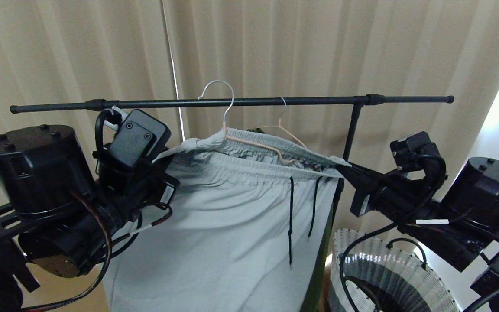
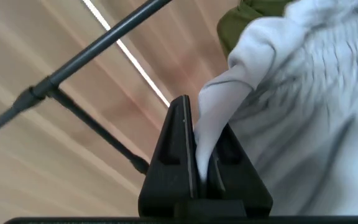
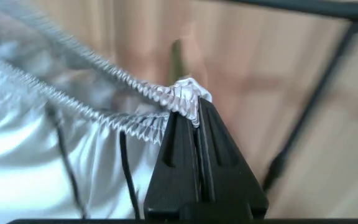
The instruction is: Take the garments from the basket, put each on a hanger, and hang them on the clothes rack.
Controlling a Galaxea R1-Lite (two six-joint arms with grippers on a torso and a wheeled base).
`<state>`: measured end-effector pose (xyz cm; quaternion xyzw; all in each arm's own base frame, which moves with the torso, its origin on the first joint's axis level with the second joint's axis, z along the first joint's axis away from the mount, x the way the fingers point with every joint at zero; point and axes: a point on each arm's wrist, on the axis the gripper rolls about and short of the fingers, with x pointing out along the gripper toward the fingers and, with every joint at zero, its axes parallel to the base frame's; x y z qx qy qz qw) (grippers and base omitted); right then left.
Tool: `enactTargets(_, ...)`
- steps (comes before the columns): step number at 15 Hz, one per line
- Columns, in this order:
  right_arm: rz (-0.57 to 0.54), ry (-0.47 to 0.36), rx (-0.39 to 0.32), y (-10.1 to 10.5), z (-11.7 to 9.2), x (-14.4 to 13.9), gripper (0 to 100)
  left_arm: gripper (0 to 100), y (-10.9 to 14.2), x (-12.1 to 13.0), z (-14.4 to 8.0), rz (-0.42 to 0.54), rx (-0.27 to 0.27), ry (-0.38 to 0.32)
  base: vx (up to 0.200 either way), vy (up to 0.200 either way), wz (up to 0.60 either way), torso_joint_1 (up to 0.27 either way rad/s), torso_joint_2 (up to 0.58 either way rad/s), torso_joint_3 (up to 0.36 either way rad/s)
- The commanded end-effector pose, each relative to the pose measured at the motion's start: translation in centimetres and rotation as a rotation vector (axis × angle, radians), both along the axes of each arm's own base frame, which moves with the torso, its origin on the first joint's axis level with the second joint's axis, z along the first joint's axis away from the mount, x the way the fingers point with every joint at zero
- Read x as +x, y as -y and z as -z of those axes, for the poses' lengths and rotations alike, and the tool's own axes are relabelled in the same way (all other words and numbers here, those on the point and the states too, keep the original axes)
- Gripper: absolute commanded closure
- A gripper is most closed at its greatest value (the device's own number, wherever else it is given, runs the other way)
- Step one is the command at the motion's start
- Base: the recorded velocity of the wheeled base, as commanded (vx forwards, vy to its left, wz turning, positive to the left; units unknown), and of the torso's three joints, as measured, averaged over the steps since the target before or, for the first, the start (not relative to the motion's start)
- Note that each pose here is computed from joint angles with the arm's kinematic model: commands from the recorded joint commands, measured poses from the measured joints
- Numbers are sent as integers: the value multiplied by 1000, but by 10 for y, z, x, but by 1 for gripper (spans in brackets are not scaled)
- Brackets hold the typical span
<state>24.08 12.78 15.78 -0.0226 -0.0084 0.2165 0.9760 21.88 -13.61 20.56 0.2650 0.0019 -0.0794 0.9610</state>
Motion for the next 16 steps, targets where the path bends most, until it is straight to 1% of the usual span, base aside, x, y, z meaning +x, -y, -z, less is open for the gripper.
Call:
enactTargets(1, -69, -1, -19, -11, 5, -15, 100, 100, 6, 8, 4, -9, -20, -18, 0, 0, 0, 0, 0, 0)
enactTargets(2, -89, 3, -19, -16, 7, -18, 100, 100, 6, 9, 5, -14, -30, -22, 0, 0, 0, 0, 0, 0)
enactTargets(3, -137, 6, -19, -22, 10, -23, 100, 100, 8, 12, 6, -37, -48, -26, 0, 0, 0, 0, 0, 0)
enactTargets(6, -155, -15, -34, -23, 16, -25, 100, 100, 10, 12, 2, -36, -83, -19, 0, 0, 0, 0, 0, 0)
enactTargets(8, -160, -20, -37, -23, 17, -26, 100, 100, 9, 11, 1, -31, -88, -14, 0, 0, 0, 0, 0, 0)
enactTargets(10, -215, -34, -43, -25, 21, -31, 100, 100, 10, 10, 1, -25, -94, -14, 0, 0, 0, 0, 0, 0)
enactTargets(12, -219, -43, -48, -24, 23, -33, 100, 100, 14, 8, 0, -8, -97, -11, 0, 0, 0, 0, 0, 0)
enactTargets(13, -220, -45, -49, -24, 23, -34, 0, 100, 14, 8, 0, -7, -96, -11, 0, 0, 0, 0, 0, 0)
enactTargets(16, -203, -51, -54, -19, 25, -37, 0, 100, 16, 9, -5, -6, -107, 4, 0, 0, 0, 0, 0, 0)
